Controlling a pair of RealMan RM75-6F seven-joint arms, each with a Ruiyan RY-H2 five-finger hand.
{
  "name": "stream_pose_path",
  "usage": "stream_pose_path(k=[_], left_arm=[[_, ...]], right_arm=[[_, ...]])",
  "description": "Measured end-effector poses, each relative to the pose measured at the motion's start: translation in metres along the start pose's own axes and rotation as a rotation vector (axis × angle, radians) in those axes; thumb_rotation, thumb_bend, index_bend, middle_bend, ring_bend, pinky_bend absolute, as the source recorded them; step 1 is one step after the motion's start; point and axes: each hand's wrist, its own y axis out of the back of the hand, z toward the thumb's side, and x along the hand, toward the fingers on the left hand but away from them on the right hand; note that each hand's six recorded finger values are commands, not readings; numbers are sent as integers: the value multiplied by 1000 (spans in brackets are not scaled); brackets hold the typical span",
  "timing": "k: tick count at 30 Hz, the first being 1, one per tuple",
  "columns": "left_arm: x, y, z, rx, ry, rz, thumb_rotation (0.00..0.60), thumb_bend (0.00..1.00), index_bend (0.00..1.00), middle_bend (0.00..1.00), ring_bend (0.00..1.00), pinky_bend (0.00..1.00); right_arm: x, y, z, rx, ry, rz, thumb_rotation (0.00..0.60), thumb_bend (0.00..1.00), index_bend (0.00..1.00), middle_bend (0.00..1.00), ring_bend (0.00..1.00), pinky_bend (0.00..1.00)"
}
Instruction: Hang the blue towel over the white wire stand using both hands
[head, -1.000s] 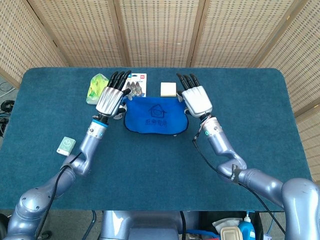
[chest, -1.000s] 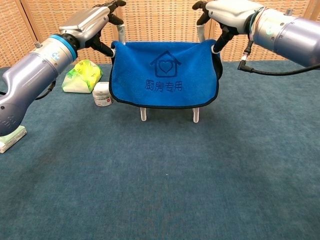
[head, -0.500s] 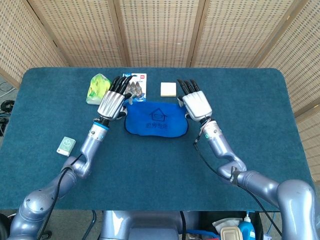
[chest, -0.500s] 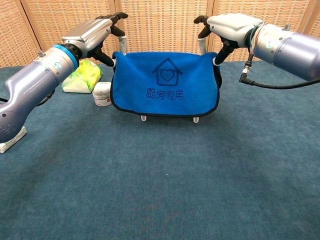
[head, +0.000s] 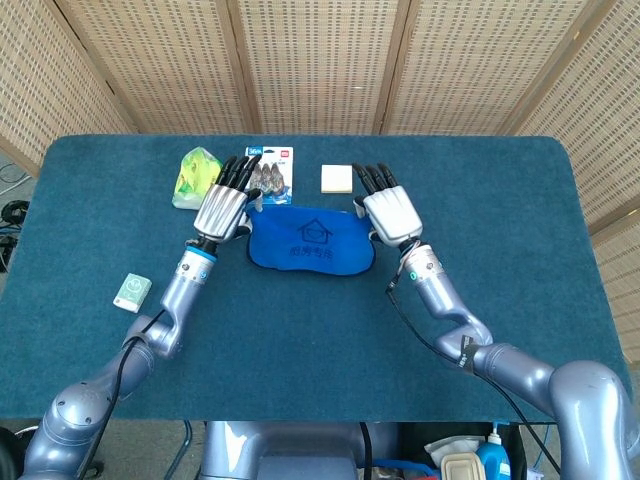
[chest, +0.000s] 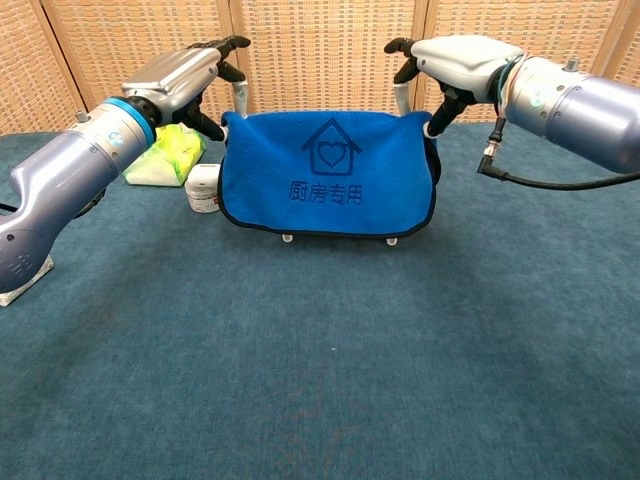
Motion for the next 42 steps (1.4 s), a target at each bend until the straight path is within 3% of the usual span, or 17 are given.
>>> stream_pose_path(k=[9,10,12,14,16,20,27,29,34,39,42], left_arm=[[-1,-2,-3,-1,6,-5,600,518,787,0,0,0],[-1,-2,-3,-2,8,-6,600,518,786,0,0,0],[-2,-3,-4,-1,9,-8,600,520,774,0,0,0],[-2,-3,-4,2,9,-8,600,520,735,0,0,0],[-2,-3,-5,6,9,-7,600,519,687,0,0,0],[-3,-3,-7,15,12,-7,600,519,581,0,0,0],[-5,-5,-11,29,18,-19,600,508,91,0,0,0],[-6,-5,-15,36,27,-24,600,489,19,0,0,0],[-8,-5,-23,49,45,-33,600,370,0,0,0,0],[-10,-4,-29,75,40,-48,600,100,0,0,0,0],[-11,-4,-30,71,39,-55,600,51,0,0,0,0]], right_arm=[[1,-1,1,-4,2,1,600,458,545,16,0,0],[1,-1,1,-6,2,1,600,444,493,15,0,0],[1,-2,2,-9,3,2,600,337,293,11,0,0],[2,-2,2,-21,4,4,600,97,49,2,0,0],[1,-1,4,-41,3,4,600,2,0,0,0,0],[1,2,5,-52,2,-8,600,0,0,0,0,0],[4,3,6,-47,6,-13,600,0,0,0,0,0],[5,4,5,-45,5,-15,600,0,0,0,0,0],[8,8,1,-29,0,-21,600,0,0,0,0,0],[15,10,-4,-14,-8,-20,600,0,0,0,0,0],[17,10,-7,-6,-14,-17,600,0,0,0,0,0]])
